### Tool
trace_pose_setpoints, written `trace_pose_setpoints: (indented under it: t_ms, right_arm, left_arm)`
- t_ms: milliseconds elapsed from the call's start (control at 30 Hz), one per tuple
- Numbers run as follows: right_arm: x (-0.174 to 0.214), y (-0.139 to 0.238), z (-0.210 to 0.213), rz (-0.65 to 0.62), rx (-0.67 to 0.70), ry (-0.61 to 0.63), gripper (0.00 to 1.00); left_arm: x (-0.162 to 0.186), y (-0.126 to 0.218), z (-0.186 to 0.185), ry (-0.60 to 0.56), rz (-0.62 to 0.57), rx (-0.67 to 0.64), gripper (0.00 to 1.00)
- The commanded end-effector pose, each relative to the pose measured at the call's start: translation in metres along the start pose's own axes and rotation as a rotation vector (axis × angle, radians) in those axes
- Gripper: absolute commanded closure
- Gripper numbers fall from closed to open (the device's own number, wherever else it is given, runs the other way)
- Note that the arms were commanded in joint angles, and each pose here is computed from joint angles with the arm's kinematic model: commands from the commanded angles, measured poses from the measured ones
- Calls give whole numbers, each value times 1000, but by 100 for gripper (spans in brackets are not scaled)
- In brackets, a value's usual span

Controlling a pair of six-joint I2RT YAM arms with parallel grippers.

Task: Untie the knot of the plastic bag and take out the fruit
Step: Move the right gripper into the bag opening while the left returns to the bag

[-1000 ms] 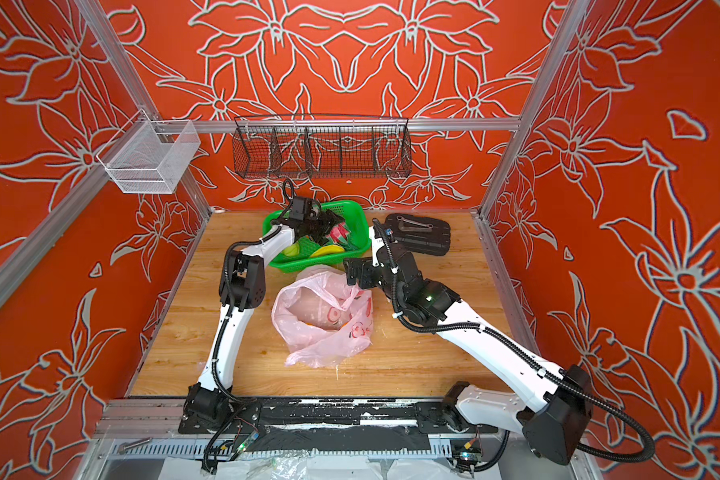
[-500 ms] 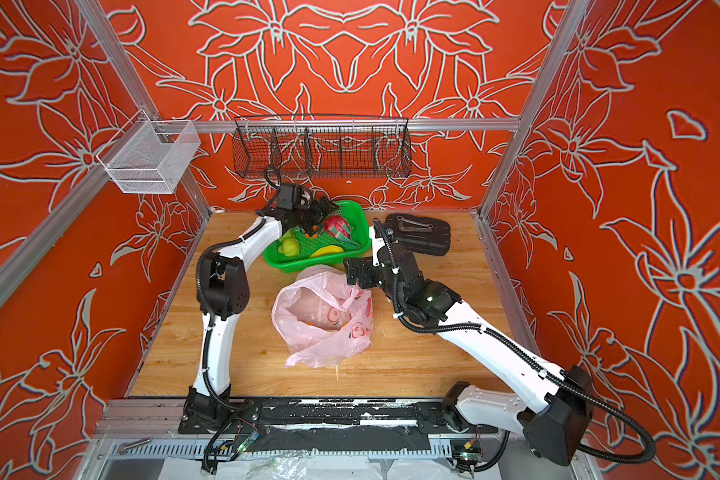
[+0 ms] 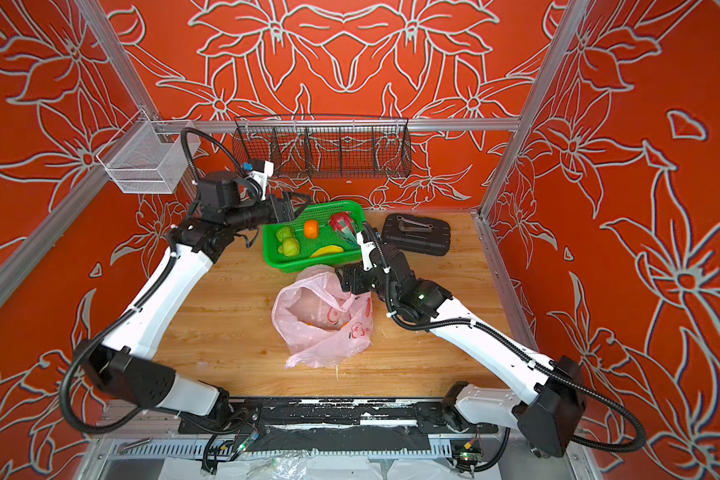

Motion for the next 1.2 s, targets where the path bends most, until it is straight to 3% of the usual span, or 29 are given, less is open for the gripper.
trace_pose_setpoints:
  t_ms: [0, 100, 167, 333, 533, 600, 667, 733, 800, 933, 1167]
  right_arm:
    - [10, -1, 3, 16, -32, -26, 20]
    - [18, -2, -6, 13, -17, -27, 20]
    - [22, -1, -13, 15, 13, 0, 18]
    - [25, 7, -25, 7, 64, 62, 14]
    - [24, 15, -30, -19, 83, 53, 14]
    - [25, 14, -28, -4, 73, 53, 15]
    - [28, 12, -25, 9, 58, 58, 16]
    - [32, 10, -15, 25, 7, 96, 19]
    - [38, 8, 4, 27, -62, 176, 23]
    - [61, -5, 37, 82, -200, 313, 31]
    - [145, -55, 18, 366, -165, 280, 37]
  left_arm:
    - [59, 13, -19, -298, 130, 129, 2]
    - [102, 26, -33, -518, 169, 226, 3]
    - [126, 26, -33, -573, 240, 253, 3]
    - [154, -3, -12, -412, 453, 282, 3]
    - [200, -41, -10, -251, 645, 362, 6]
    - [205, -47, -9, -220, 651, 369, 18]
    - [206, -51, -8, -213, 652, 363, 44]
    - [201, -53, -7, -205, 639, 336, 78]
    - [192, -57, -7, -178, 599, 315, 98]
    - [171, -65, -5, -78, 508, 243, 100]
    - [148, -72, 21, 64, 384, -4, 100]
Point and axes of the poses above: each gripper's point midway between its finger pads, its own y axis back along the fingers, its own z axis along the line the jaws close on, x = y × z, the point moved 3 cm from there along y, back along the fingers, and after that the axes turned 11 degrees about -y, right-handed, at the moved point
